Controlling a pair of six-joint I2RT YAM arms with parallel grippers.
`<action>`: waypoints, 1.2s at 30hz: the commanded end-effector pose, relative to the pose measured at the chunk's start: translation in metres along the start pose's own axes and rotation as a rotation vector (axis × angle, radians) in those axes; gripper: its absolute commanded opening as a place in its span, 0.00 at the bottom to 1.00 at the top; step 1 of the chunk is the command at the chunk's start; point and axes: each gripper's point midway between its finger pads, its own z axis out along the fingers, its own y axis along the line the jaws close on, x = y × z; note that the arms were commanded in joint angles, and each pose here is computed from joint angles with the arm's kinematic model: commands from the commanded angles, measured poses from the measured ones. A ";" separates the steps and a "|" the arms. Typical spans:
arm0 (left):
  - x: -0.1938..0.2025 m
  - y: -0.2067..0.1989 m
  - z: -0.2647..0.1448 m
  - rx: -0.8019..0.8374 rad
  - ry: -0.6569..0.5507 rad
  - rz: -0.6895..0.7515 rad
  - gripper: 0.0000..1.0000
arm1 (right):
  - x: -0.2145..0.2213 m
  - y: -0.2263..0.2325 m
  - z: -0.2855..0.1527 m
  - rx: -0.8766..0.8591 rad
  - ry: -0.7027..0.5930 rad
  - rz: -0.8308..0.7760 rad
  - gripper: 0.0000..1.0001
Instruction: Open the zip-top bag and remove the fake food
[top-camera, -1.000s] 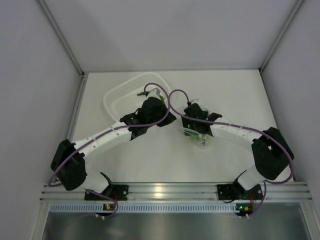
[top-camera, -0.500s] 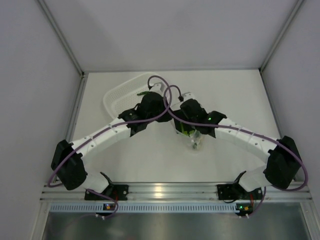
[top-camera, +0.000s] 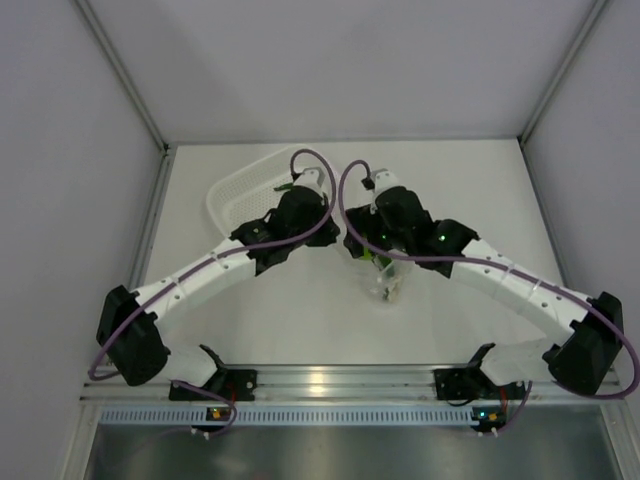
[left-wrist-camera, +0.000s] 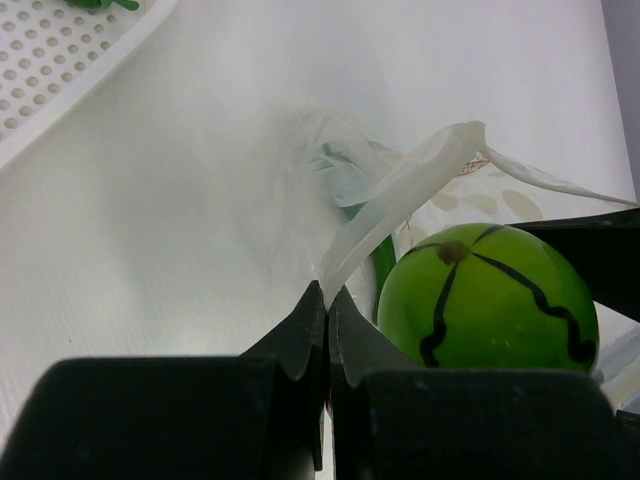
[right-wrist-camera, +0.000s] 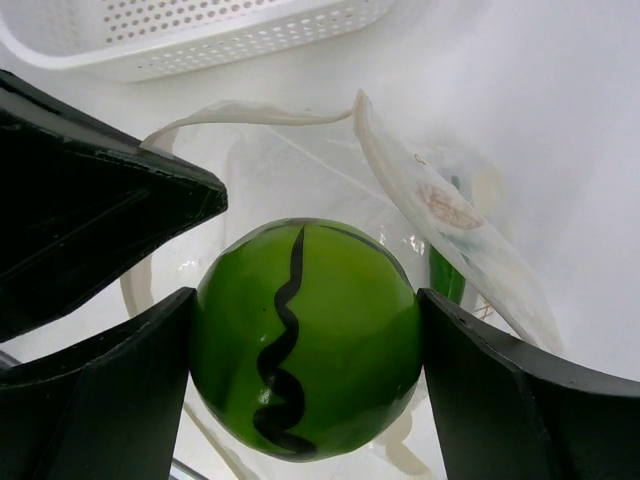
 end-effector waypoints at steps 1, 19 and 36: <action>-0.002 0.014 -0.008 -0.040 -0.012 0.009 0.00 | -0.063 0.036 -0.038 -0.172 -0.190 0.033 0.52; 0.004 0.036 -0.037 -0.060 -0.034 -0.010 0.00 | -0.195 0.036 -0.054 -0.204 -0.456 0.034 0.50; 0.005 0.049 -0.080 -0.056 -0.091 -0.024 0.00 | -0.239 0.021 0.143 0.004 -0.441 -0.050 0.52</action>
